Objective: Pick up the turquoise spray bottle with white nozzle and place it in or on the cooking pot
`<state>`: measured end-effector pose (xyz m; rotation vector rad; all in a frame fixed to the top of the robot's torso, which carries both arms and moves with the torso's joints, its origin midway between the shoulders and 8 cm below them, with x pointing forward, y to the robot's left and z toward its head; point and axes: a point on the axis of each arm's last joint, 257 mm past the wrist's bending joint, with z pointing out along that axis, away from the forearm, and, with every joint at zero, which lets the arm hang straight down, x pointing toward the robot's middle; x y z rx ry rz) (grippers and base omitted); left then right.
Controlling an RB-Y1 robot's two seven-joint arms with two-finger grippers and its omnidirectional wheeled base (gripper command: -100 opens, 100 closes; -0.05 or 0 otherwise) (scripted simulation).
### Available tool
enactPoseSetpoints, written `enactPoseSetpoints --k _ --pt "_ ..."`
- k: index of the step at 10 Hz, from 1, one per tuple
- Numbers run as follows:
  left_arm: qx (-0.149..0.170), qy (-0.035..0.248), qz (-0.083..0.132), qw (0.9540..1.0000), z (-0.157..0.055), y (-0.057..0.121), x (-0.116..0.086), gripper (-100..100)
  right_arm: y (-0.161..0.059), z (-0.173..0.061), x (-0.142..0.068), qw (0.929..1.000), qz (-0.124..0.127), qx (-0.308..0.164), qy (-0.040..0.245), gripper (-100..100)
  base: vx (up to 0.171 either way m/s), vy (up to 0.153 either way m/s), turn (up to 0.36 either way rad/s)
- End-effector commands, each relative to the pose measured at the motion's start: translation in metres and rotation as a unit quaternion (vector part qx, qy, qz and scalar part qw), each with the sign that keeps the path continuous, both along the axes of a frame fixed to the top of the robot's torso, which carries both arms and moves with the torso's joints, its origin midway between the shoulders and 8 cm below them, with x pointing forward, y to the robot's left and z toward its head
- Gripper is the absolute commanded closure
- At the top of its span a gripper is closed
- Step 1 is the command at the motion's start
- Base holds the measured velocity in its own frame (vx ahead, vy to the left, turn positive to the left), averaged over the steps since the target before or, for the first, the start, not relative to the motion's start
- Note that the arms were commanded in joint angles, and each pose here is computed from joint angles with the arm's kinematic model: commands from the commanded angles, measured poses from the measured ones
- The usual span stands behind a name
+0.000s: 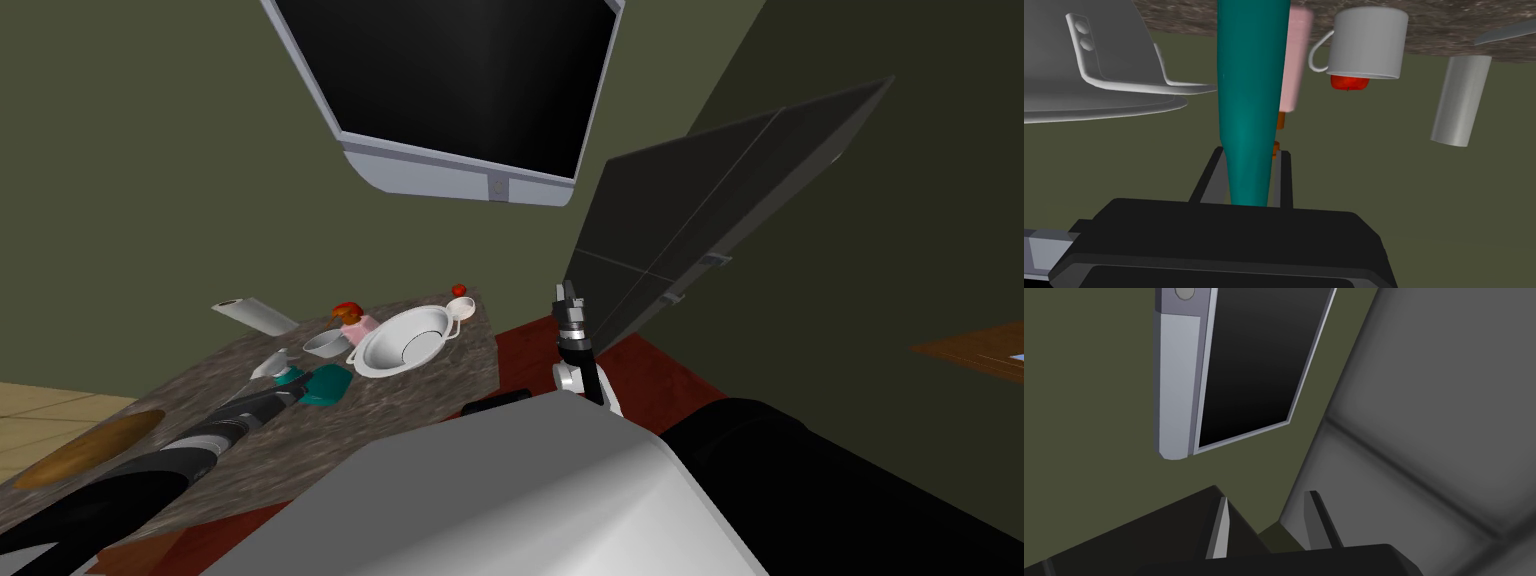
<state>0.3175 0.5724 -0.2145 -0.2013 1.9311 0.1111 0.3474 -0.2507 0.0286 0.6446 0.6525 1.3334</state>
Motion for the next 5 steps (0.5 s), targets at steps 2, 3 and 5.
enactPoseSetpoints --k 2,3,5 --pt "0.000 0.000 0.000 1.0000 0.0000 0.0000 0.0000 0 0.0000 0.0000 0.0000 1.0000 0.000 0.000 0.000 0 0.000 0.000 0.000" --pt "0.000 0.002 -0.011 0.9999 0.0025 -0.0076 -0.0015 100 0.0000 0.0000 0.0000 1.0000 0.000 0.000 0.000 0 -0.008 -0.005 0.172" --pt "0.000 0.001 -0.007 1.0000 0.0009 -0.0050 -0.0003 0 0.0000 0.0000 0.0000 1.0000 0.000 0.000 0.000 0 -0.003 -0.004 0.028"
